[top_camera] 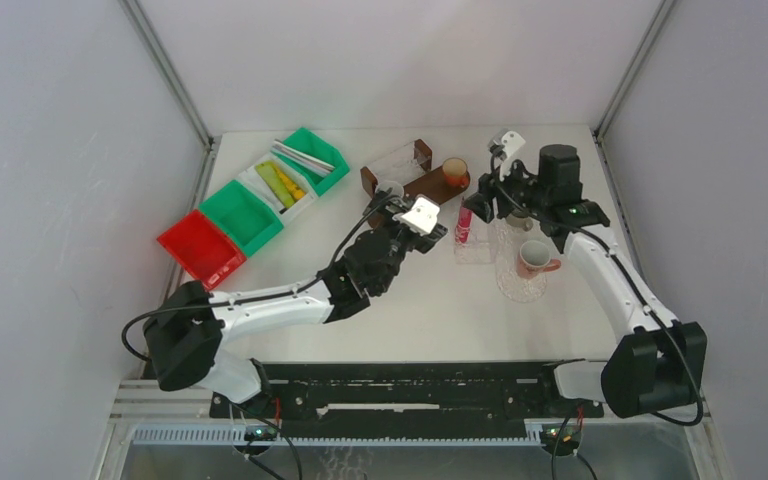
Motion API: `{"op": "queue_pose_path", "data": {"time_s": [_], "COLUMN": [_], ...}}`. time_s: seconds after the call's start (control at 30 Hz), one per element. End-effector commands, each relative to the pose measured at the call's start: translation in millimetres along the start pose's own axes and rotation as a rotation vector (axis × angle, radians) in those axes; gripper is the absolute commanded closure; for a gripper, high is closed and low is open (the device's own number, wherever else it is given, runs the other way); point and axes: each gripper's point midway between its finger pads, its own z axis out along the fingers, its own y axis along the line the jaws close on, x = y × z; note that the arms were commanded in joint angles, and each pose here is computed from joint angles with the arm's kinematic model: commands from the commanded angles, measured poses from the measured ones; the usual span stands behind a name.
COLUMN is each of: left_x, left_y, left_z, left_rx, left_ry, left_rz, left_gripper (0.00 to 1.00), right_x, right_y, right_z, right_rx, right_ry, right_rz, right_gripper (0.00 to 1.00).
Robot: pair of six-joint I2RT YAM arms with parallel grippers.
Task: Prepare toiletry sets of a toothbrush and toothpaste on the tray
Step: Place the toothpaste in the toothpaste holder.
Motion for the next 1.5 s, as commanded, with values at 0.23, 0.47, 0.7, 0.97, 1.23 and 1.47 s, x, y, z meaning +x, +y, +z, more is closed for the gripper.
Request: {"op": "queue_pose_path", "data": {"time_s": [0.23,0.47,0.7,0.97,1.23,1.47], "left_x": [-4.0,75.4,201.7,243.9,268.2,283.2], "left_y": [133.6,250.1,291.3,326.2,318.1,307.2], "left_z": [3.3,27.6,60.7,71.0,63.1,68.5], "left_rx": [-0.095,-0.313,-0.622,-0.867,-0.883,-0.852], "left_ry": [-0.097,0.063,0.539,0.761,0.834,0.879], "left_rz": [-0.551,-0.929,-1.118,-0.979,-0.950,-0.971], "left_gripper": [0.00,0.01,0.18,0.33,0.49,0.53], "right_x": [-29.9,-27.5,-24.9,-21.8,-20.8,-18.5], "right_y": [49.1,50.2,48.0,45.4,43.7,42.4], "right_z": [-38.9,-38.7,-38.1,-35.3,-35.0,-33.4], "right_rx": [-0.278,-0.290,-0.285,-0.279,-0.271,-0.271], "right_ry": [-0.141,-0.135,-0.127,-0.117,-0.114,-0.107], "right_rz": [0.010,0.019,0.019,0.023,0.024,0.028], "right_gripper": [0.38,0.38,0.38,0.39,0.39,0.39]}}
